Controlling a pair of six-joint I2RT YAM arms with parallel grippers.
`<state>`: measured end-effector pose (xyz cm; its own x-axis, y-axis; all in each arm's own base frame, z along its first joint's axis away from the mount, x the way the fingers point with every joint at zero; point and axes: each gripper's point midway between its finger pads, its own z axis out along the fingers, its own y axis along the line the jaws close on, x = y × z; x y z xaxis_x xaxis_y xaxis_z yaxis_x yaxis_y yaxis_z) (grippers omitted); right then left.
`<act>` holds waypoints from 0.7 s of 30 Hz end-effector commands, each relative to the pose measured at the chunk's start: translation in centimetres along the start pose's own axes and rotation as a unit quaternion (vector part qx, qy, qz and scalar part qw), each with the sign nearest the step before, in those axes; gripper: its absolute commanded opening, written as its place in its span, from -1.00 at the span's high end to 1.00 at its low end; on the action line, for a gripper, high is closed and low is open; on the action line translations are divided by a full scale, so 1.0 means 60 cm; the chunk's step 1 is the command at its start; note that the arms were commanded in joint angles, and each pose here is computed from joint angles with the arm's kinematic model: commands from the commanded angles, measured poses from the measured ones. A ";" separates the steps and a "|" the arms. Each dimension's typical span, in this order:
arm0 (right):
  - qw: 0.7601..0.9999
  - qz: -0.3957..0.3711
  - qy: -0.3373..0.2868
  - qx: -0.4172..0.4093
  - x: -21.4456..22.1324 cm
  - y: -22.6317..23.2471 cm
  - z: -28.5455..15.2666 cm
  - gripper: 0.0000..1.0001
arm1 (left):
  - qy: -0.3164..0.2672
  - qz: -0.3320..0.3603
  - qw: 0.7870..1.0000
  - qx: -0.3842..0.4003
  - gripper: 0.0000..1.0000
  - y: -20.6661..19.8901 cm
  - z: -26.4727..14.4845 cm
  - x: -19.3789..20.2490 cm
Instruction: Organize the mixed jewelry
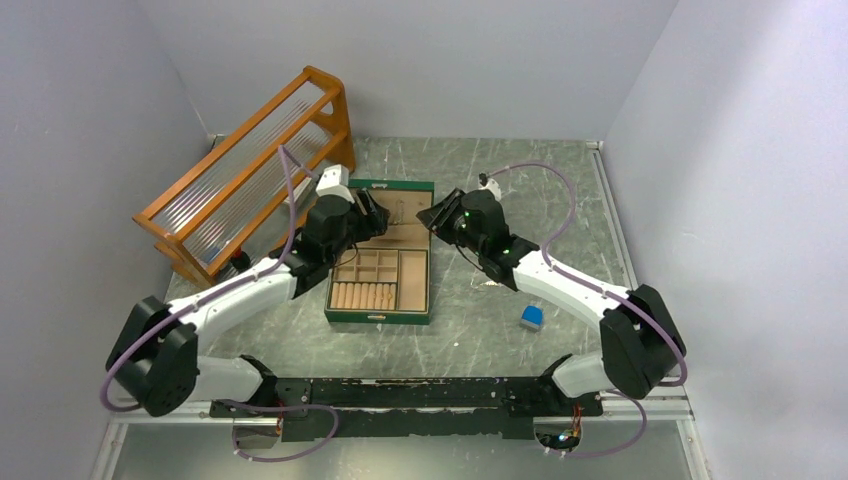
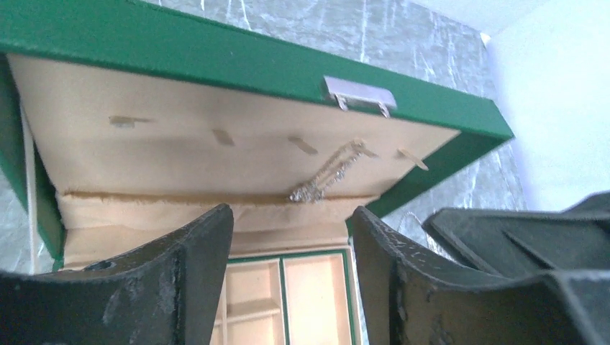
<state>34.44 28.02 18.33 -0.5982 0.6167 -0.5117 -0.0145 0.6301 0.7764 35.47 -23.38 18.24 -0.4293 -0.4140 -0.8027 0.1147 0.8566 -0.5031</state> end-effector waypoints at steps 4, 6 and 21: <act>0.991 -0.113 0.041 0.054 0.019 -0.065 -0.028 0.09 | 0.030 0.056 0.997 -0.036 -0.57 0.058 -0.080 0.003; 0.985 -0.141 0.066 0.077 0.035 -0.094 -0.038 -0.05 | 0.036 0.065 0.994 -0.077 -0.68 0.095 -0.109 0.004; 0.941 -0.229 0.217 0.125 0.137 -0.164 -0.011 -0.09 | 0.051 0.009 0.988 -0.145 -0.84 0.191 -0.177 0.068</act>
<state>29.67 25.71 7.33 -0.8219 0.1074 -0.5595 -0.1501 0.9066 0.3944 25.51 -13.04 12.55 -0.5542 -0.3366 -0.7613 -0.0837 0.9325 -0.3513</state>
